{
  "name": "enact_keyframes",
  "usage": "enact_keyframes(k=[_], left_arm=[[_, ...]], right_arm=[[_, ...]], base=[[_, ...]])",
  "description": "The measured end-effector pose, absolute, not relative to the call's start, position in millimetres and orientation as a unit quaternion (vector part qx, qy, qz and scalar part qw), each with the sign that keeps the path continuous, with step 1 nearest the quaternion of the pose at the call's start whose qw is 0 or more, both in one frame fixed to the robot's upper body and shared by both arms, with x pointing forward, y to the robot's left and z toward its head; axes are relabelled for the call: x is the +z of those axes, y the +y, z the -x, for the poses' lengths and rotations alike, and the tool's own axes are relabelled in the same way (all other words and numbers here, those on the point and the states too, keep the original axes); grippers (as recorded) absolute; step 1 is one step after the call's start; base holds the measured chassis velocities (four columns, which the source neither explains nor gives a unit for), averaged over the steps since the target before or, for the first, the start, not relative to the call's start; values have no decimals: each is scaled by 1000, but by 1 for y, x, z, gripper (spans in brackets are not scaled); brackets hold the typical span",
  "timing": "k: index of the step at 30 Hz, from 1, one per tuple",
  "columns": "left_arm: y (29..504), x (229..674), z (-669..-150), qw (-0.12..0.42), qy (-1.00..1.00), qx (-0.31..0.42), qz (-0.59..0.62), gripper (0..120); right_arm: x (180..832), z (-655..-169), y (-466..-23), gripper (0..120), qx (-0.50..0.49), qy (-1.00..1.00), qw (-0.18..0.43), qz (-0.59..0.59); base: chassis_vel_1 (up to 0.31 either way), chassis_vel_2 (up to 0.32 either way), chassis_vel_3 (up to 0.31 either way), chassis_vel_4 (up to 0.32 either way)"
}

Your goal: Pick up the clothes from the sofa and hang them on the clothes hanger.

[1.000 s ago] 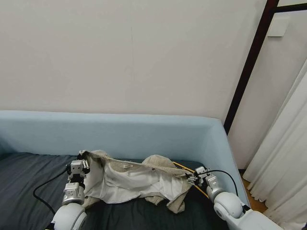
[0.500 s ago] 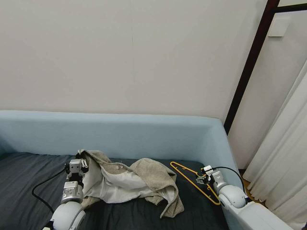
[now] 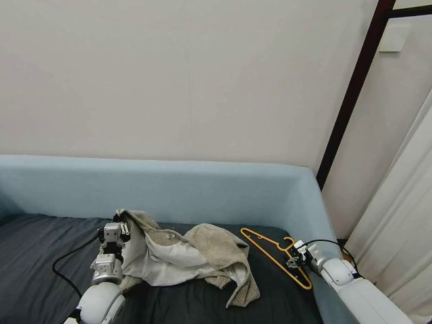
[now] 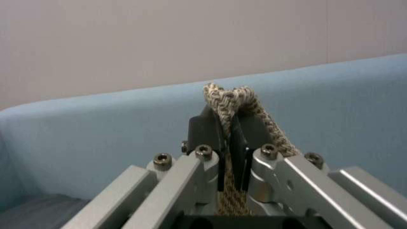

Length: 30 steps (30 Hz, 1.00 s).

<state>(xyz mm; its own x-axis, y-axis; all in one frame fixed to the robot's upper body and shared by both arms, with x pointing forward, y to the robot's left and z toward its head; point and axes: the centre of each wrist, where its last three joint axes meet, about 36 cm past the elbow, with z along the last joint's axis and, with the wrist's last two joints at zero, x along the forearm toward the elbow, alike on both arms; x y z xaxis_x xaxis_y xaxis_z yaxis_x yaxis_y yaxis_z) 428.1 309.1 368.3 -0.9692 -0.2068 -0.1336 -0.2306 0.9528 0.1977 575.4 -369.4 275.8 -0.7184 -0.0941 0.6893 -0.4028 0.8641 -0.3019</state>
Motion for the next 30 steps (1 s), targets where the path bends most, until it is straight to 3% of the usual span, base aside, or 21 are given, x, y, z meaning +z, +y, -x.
enact_keyframes(k=[14, 26, 30], left_arm=[[310, 371, -425, 58, 986, 105, 113, 3], [312, 371, -430, 58, 986, 105, 116, 3], [313, 368, -430, 56, 986, 106, 117, 3]], right_arm=[[261, -590, -359, 99, 198, -888, 404, -96], [253, -591, -346, 60, 190, -884, 413, -114], [253, -591, -342, 40, 190, -884, 410, -120]], base=[[0, 0, 0, 0], [0, 0, 0, 0], [0, 0, 0, 0]])
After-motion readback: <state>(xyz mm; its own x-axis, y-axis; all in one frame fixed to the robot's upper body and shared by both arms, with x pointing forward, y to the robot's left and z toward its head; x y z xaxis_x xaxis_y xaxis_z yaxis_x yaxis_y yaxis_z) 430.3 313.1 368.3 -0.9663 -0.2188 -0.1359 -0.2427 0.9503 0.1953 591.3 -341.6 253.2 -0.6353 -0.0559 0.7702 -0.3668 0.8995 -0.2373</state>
